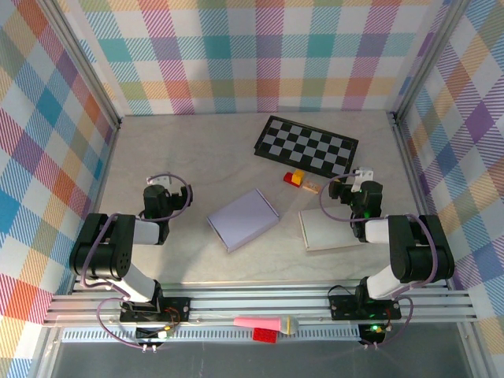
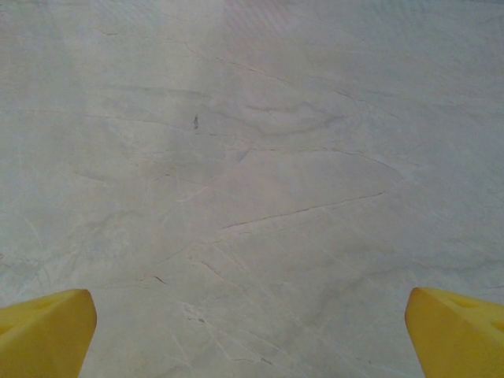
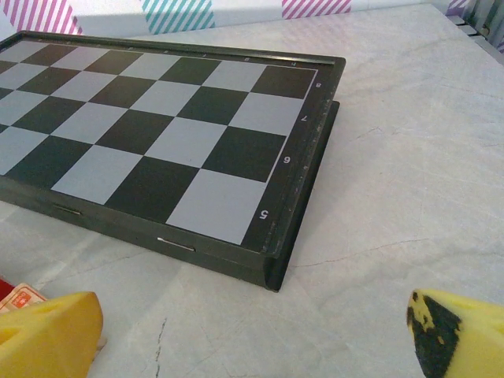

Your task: Fold the paper box

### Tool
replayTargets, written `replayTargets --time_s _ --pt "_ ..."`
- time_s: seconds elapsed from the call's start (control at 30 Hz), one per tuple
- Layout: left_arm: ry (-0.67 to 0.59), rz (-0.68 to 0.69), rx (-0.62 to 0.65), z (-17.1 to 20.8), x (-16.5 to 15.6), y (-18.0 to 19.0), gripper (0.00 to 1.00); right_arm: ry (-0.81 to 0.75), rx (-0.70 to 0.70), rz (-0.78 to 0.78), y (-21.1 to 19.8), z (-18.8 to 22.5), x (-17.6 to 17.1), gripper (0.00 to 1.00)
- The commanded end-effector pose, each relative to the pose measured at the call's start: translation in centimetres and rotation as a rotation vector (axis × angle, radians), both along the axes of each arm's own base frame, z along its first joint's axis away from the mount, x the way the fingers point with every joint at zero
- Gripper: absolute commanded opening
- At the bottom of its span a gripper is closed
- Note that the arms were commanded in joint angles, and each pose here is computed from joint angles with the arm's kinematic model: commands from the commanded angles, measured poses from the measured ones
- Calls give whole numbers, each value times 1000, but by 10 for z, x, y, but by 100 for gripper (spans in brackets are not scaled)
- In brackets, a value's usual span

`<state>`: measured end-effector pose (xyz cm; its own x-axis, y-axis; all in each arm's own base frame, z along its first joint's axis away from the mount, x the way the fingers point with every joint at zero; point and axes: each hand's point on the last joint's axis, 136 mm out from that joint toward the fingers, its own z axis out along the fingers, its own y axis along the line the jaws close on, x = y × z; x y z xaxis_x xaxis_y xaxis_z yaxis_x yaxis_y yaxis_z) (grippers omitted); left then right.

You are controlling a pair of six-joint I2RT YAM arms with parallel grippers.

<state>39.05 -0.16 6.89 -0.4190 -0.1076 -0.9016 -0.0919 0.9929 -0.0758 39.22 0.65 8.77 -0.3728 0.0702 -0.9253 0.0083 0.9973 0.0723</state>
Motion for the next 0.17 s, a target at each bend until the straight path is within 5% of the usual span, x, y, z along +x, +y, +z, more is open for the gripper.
replayTargets --time_s 0.0,0.13 --pt "-55 9 13 14 9 0 100 -8 -4 13 3 4 6 99" --pt "-56 7 17 14 9 -1 100 -27 -12 18 4 6 3 99"
